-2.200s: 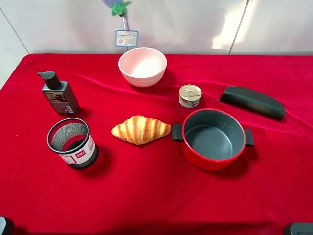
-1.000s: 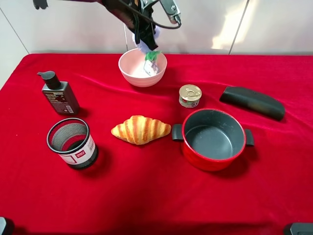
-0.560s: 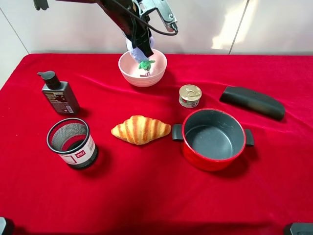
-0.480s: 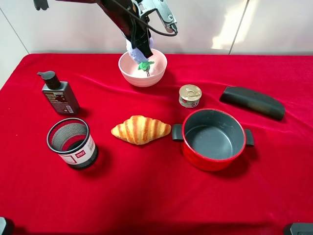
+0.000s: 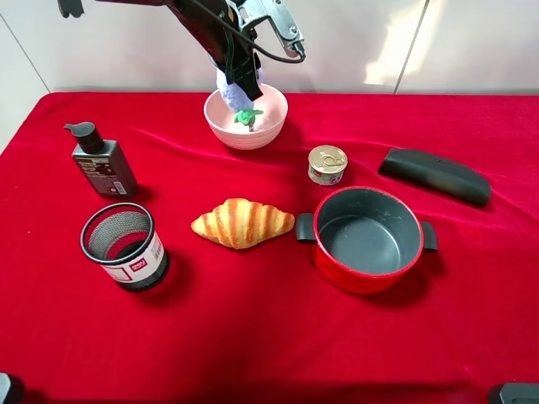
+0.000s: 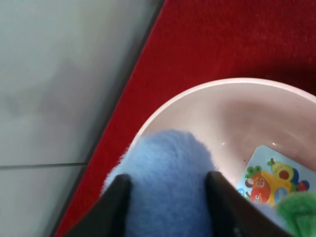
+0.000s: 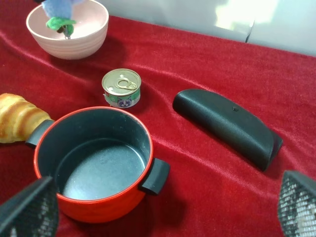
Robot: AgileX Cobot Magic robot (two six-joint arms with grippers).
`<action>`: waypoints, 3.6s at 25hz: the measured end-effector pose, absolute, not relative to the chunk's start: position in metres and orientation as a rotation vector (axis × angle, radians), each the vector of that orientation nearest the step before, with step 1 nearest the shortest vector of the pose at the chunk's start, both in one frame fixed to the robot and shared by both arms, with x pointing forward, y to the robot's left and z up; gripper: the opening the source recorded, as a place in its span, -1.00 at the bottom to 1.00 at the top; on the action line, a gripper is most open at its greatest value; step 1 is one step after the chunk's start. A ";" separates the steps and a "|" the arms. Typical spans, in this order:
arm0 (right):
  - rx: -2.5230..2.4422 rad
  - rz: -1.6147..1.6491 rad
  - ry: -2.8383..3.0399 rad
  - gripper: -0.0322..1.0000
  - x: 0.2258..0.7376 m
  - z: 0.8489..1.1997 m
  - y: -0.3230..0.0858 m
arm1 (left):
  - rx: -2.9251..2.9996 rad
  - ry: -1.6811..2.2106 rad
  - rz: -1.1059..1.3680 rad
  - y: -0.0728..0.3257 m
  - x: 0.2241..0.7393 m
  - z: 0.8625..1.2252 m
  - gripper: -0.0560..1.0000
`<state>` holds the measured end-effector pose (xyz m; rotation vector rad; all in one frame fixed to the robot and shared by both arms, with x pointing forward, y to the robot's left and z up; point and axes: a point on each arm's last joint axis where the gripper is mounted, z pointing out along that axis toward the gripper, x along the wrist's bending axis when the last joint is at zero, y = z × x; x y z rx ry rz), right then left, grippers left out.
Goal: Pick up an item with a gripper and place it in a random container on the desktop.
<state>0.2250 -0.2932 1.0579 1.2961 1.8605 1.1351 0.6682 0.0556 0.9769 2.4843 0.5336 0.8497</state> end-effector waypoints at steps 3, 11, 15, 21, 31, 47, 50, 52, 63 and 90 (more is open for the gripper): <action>1.296 1.135 1.861 0.41 0.225 1.058 -0.293 | 2.490 0.513 0.857 0.056 0.668 0.977 0.12; 1.296 1.135 1.861 0.41 0.225 1.058 -0.293 | 2.482 0.502 0.867 0.055 0.669 0.978 0.86; 1.296 1.135 1.861 0.41 0.225 1.058 -0.293 | 2.463 0.496 0.880 0.054 0.670 0.979 0.90; 1.296 1.135 1.861 0.41 0.225 1.058 -0.293 | 2.458 0.497 0.886 0.055 0.668 0.985 0.91; 1.296 1.135 1.861 0.41 0.225 1.058 -0.293 | 2.527 0.511 0.846 0.064 0.620 1.069 0.91; 1.296 1.135 1.861 0.41 0.225 1.058 -0.293 | 2.513 0.798 0.636 0.077 0.472 1.186 0.91; 1.296 1.135 1.861 0.41 0.225 1.058 -0.293 | 2.484 0.805 0.613 0.080 0.449 1.189 0.91; 1.296 1.135 1.861 0.41 0.225 1.058 -0.293 | 2.510 0.786 0.623 0.084 0.437 1.184 0.91; 1.296 1.135 1.861 0.41 0.225 1.058 -0.293 | 2.705 0.911 0.408 0.122 0.371 1.100 0.91; 1.296 1.135 1.861 0.41 0.225 1.058 -0.293 | 2.401 1.059 0.305 0.246 0.293 1.034 0.90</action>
